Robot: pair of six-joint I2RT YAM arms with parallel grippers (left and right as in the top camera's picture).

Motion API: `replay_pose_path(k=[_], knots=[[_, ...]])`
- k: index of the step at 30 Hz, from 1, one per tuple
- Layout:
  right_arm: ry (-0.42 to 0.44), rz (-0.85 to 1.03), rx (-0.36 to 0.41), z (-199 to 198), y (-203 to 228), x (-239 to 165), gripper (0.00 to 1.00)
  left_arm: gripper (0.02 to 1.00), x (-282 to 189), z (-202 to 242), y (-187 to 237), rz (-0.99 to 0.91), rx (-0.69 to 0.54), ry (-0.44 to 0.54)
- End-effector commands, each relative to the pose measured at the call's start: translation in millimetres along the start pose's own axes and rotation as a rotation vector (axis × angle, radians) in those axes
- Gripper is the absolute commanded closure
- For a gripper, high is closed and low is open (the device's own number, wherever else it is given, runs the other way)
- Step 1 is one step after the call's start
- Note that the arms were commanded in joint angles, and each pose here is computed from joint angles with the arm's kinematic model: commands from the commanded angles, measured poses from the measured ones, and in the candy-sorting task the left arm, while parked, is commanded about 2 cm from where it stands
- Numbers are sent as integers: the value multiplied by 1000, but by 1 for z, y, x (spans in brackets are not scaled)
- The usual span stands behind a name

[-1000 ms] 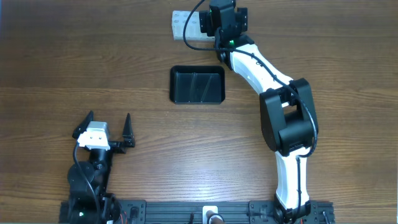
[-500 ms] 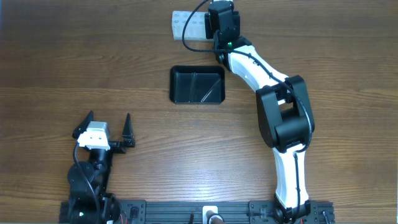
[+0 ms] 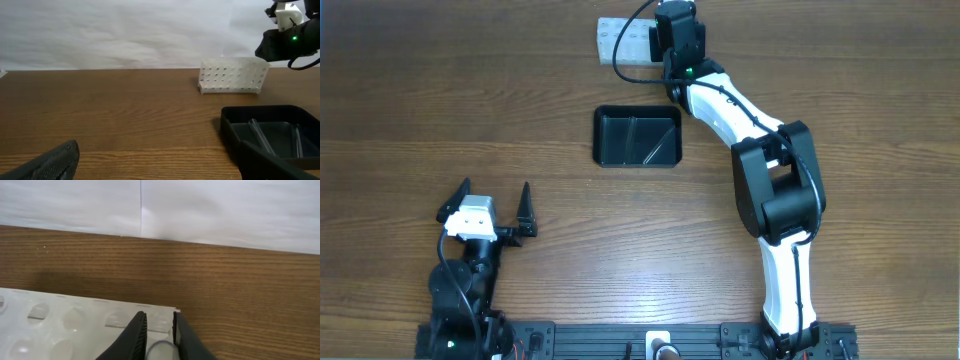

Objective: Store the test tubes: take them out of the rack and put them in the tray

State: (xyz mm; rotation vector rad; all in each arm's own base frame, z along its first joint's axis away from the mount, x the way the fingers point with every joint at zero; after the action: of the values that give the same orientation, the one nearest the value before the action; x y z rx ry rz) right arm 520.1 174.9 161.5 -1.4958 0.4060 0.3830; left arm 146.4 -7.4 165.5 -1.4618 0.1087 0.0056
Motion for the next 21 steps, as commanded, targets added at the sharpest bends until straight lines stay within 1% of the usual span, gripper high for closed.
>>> replay_pose_path(k=[1,7,12,15,19,21], knots=[[3,-6,10,-2,-1,2,890,18,0,0,2,-1,7,8],[-1,-13,15,-1,-2,1,930,18,0,0,2,-1,7,8],[-12,-39,20,3,-14,-9,947,18,0,0,2,-1,7,8],[-17,-82,31,5,-30,-21,952,18,0,0,2,-1,7,8],[-2,-204,70,6,-74,-60,965,18,0,0,2,-1,7,8],[-7,-249,69,8,-91,-79,967,18,0,0,2,-1,7,8]])
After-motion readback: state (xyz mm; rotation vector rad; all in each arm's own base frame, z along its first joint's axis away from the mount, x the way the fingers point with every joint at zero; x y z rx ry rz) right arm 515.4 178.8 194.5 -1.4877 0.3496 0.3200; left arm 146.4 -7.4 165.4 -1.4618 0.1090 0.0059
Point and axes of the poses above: each gripper's point midway between its finger pads, its own x axis out along the fingers, its own z axis along the line the jaws close on, y = z × x, the point moved 10 cm from there along -x, back along the fingers, and after that the axes turned 7 degrees about x, right-handed, at the moved point
